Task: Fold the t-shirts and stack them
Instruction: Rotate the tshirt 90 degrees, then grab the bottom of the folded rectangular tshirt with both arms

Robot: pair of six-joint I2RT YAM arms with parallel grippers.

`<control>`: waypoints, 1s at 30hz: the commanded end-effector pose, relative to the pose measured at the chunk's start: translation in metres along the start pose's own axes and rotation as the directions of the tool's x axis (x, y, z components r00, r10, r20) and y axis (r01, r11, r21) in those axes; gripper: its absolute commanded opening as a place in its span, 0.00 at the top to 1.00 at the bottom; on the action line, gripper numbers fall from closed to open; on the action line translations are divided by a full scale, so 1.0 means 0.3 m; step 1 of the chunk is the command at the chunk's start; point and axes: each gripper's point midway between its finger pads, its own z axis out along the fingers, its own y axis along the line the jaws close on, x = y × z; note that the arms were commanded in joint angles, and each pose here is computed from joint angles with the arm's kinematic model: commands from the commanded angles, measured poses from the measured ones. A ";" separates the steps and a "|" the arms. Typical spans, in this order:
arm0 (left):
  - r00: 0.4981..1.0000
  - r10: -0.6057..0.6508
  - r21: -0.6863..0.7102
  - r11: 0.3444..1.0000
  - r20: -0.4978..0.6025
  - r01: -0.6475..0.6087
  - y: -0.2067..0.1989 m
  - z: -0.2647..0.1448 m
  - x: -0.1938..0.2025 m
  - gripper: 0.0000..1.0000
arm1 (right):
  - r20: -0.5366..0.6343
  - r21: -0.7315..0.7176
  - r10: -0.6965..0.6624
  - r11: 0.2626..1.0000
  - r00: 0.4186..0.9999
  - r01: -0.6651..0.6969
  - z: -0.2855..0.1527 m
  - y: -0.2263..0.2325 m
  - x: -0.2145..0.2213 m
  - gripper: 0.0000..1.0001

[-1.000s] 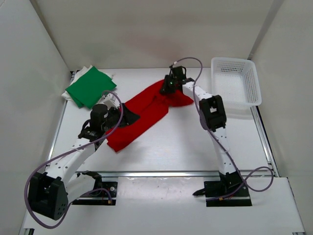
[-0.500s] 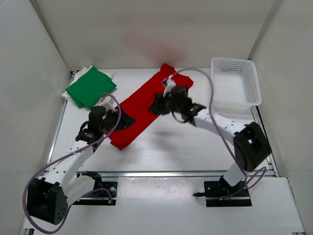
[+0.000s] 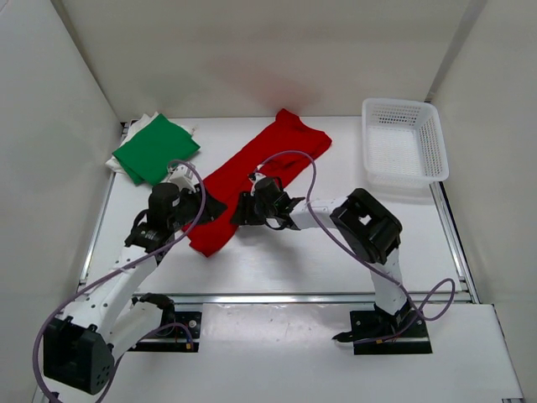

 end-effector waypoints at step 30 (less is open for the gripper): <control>0.869 0.140 -0.180 0.951 -0.474 -0.252 0.134 0.022 0.521 0.27 | 0.061 0.241 0.227 0.942 0.972 -0.235 -0.740 -0.394 0.400 0.57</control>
